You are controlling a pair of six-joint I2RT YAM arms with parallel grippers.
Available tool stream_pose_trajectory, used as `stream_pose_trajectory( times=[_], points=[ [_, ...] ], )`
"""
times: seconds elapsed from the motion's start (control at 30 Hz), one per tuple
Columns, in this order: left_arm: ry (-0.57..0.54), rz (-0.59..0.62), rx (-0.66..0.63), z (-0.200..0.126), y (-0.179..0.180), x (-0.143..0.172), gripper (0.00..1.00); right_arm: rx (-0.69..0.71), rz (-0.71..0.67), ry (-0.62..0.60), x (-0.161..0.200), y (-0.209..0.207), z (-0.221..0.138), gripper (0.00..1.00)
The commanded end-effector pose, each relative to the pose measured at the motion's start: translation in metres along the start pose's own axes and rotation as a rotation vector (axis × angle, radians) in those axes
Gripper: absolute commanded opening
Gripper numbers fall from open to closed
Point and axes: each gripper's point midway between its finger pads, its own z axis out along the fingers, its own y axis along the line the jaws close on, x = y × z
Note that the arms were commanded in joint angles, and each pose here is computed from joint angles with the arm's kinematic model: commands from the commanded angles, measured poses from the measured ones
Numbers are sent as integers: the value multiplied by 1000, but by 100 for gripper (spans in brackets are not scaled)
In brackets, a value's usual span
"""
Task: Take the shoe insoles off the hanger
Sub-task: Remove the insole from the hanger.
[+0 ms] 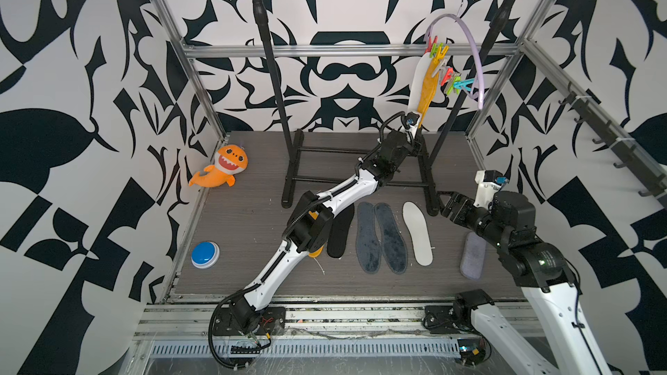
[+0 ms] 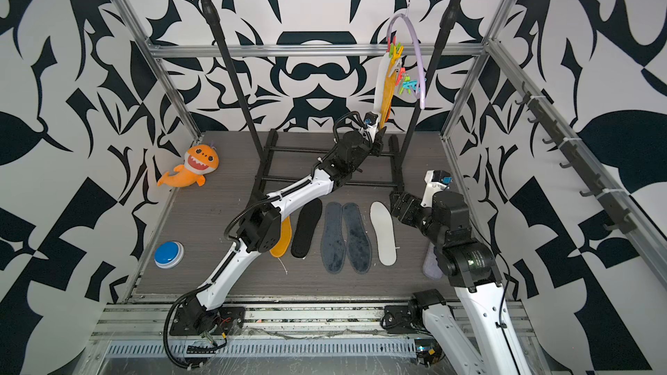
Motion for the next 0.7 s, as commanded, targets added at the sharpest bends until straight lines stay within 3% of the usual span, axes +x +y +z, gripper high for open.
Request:
stream_pose_trajectory(
  times=[0.0, 0.37, 0.67],
  points=[
    [-39, -1, -16, -5, 8, -20, 24, -31, 7, -34, -8, 6, 0, 80],
    [-78, -3, -36, -23, 23, -52, 2, -53, 32, -44, -11, 11, 1, 80],
    [-100, -23, -39, -41, 34, -81, 0, -86, 84, -71, -25, 21, 4, 77]
  ],
)
